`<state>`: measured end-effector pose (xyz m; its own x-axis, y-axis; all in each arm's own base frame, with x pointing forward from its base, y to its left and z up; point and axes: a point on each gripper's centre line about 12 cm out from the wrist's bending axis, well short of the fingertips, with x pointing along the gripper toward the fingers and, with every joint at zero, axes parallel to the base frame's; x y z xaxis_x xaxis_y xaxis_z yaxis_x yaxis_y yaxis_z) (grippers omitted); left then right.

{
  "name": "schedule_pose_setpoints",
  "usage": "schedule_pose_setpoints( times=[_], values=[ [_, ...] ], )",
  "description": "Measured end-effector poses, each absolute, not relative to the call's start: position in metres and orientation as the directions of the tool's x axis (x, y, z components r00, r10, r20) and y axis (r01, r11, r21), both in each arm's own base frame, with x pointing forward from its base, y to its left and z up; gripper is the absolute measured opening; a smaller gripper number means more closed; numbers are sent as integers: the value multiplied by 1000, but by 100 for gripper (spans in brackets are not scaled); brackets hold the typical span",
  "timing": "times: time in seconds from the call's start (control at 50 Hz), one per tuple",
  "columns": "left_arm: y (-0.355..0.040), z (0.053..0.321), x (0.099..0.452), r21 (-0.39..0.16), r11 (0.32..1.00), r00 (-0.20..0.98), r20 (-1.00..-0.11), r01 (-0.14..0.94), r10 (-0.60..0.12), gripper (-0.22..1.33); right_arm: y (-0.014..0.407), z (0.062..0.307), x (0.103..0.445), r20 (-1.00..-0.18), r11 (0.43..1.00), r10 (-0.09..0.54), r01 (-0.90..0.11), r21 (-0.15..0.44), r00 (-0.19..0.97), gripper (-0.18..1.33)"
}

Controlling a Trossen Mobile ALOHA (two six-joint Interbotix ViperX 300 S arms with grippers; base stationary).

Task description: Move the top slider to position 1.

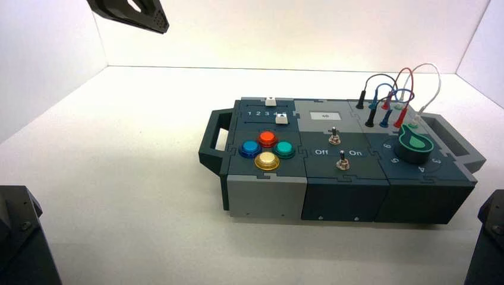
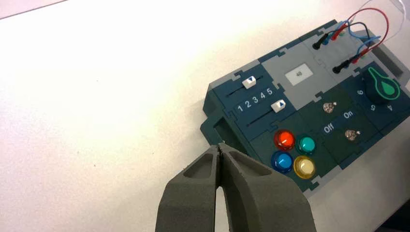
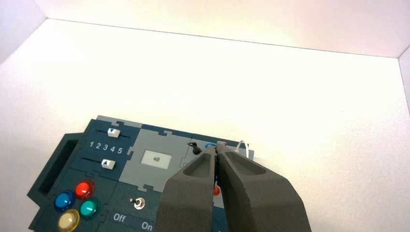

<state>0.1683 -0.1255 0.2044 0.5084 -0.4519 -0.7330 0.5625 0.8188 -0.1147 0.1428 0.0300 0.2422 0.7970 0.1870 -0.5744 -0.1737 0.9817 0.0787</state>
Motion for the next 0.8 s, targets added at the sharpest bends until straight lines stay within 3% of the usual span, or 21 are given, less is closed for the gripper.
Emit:
schedule_pose_setpoints(
  times=[0.8],
  values=[
    [-126,204,170,-103,818,511,-734,566,-447,-16,30,242,143,-574,982,188,-174,80,797,-14]
  ],
)
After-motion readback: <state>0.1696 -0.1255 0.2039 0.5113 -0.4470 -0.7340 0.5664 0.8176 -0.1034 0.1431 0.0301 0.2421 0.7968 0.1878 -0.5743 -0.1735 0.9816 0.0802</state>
